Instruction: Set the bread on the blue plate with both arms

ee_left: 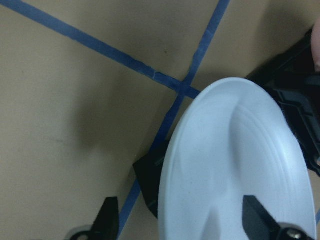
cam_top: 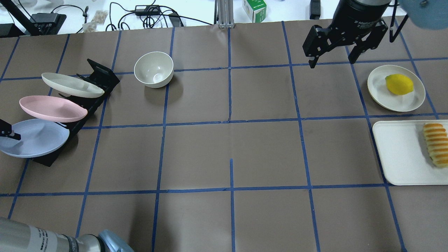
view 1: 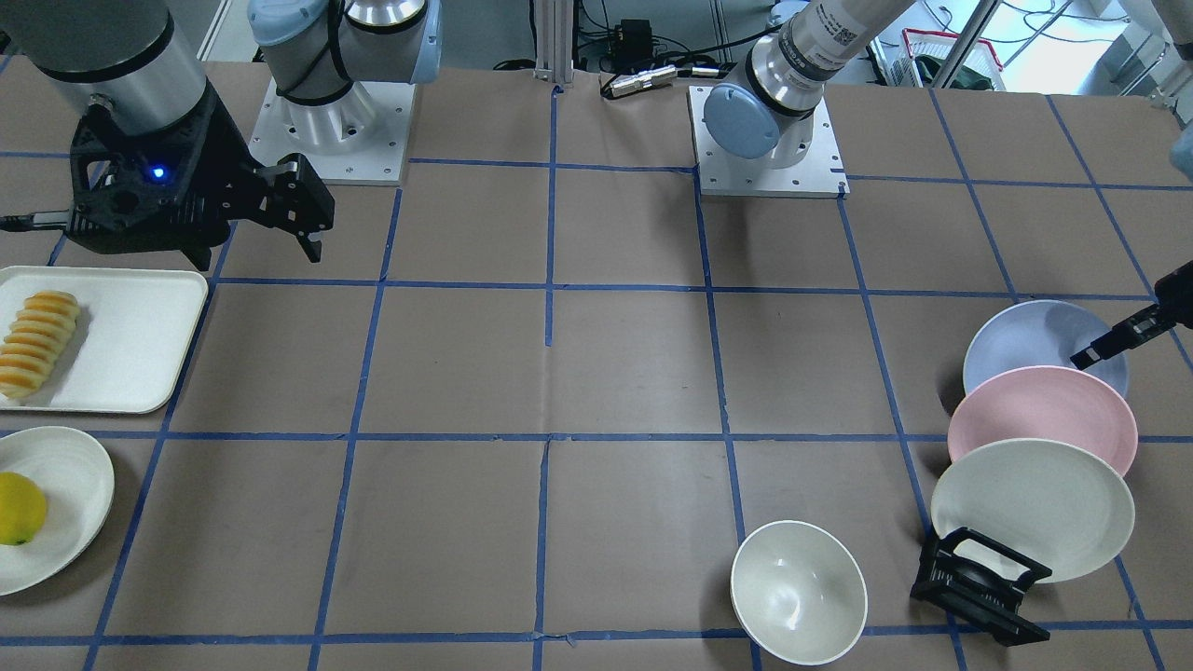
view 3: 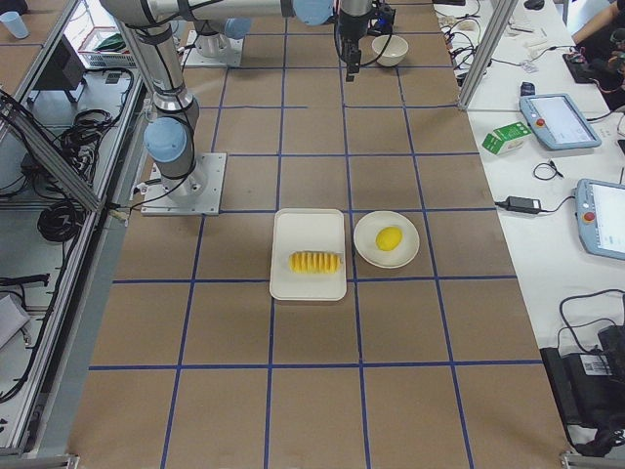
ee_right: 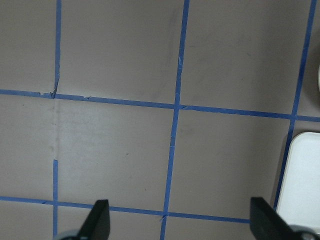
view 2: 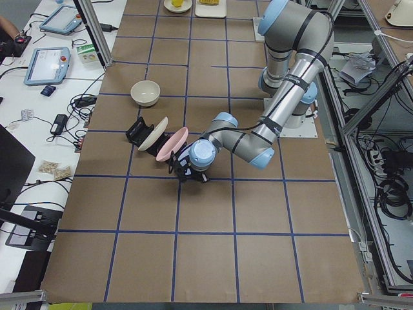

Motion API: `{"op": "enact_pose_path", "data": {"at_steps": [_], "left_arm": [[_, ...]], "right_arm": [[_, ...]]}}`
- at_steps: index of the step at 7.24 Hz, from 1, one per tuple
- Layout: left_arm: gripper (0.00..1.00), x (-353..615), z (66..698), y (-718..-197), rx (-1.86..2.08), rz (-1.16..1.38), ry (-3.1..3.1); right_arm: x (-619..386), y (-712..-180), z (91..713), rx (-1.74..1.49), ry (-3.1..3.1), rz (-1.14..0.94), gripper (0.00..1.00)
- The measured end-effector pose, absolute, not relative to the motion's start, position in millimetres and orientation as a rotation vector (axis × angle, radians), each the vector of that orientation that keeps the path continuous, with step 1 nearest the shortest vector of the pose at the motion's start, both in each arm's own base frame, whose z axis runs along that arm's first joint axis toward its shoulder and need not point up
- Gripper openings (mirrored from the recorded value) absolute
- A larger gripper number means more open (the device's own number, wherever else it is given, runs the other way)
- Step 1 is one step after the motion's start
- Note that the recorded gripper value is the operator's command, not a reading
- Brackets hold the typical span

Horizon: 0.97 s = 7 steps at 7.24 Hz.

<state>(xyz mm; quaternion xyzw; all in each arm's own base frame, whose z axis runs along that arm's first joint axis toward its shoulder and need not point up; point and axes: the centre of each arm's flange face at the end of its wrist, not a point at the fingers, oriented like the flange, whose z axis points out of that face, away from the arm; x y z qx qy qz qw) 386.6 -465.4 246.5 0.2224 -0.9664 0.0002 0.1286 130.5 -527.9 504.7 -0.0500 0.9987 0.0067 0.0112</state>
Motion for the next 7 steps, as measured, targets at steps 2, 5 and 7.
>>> {"op": "enact_pose_path", "data": {"at_steps": [2, 5, 7], "left_arm": [[0.00, 389.5, 257.3, -467.8, 0.640, 0.018, -2.825], [0.00, 394.2, 284.4, -473.7, 0.624, 0.057, -2.863], [0.00, 390.3, 313.4, -475.2, 0.603, 0.058, -2.894]], "right_arm": [[130.6, -527.9, 504.6, -0.156, 3.115, 0.021, 1.00], [130.9, -527.8, 504.6, -0.157, 3.115, 0.021, 1.00], [130.9, -527.8, 504.6, -0.157, 3.115, 0.021, 1.00]]}}
